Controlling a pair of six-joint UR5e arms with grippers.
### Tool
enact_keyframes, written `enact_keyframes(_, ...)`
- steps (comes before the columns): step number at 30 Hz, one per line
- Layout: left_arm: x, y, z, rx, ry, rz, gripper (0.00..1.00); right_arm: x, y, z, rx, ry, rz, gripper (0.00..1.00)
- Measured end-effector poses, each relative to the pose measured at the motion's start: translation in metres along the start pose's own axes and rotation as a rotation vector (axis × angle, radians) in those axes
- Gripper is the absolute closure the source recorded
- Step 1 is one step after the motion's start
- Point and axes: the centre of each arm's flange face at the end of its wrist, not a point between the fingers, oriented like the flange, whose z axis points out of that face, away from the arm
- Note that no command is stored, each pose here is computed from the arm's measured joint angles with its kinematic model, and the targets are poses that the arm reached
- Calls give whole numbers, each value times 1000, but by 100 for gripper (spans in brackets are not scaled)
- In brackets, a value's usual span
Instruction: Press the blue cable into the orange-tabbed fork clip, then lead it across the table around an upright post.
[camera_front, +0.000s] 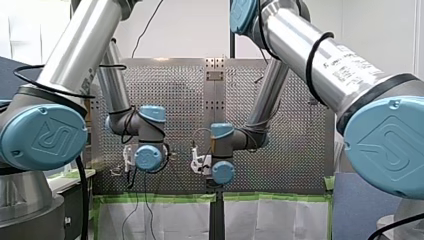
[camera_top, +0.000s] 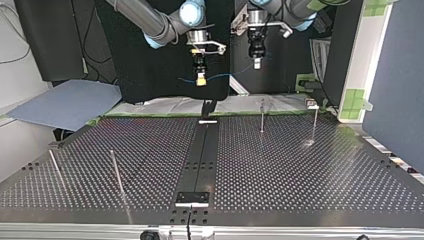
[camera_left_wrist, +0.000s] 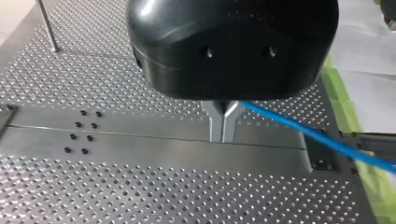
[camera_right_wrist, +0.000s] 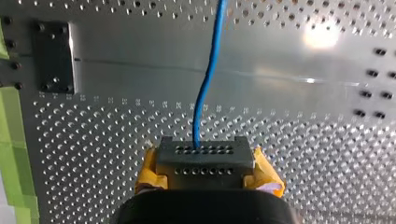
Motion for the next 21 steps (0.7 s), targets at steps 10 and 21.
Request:
enact_keyframes(10, -17, 6, -1, 14, -15, -66, 100, 38, 24, 18, 5, 98, 115, 100)
enact_keyframes(21, -15, 33, 0, -10, -19, -81, 100, 22, 28, 29, 77, 131, 167, 100)
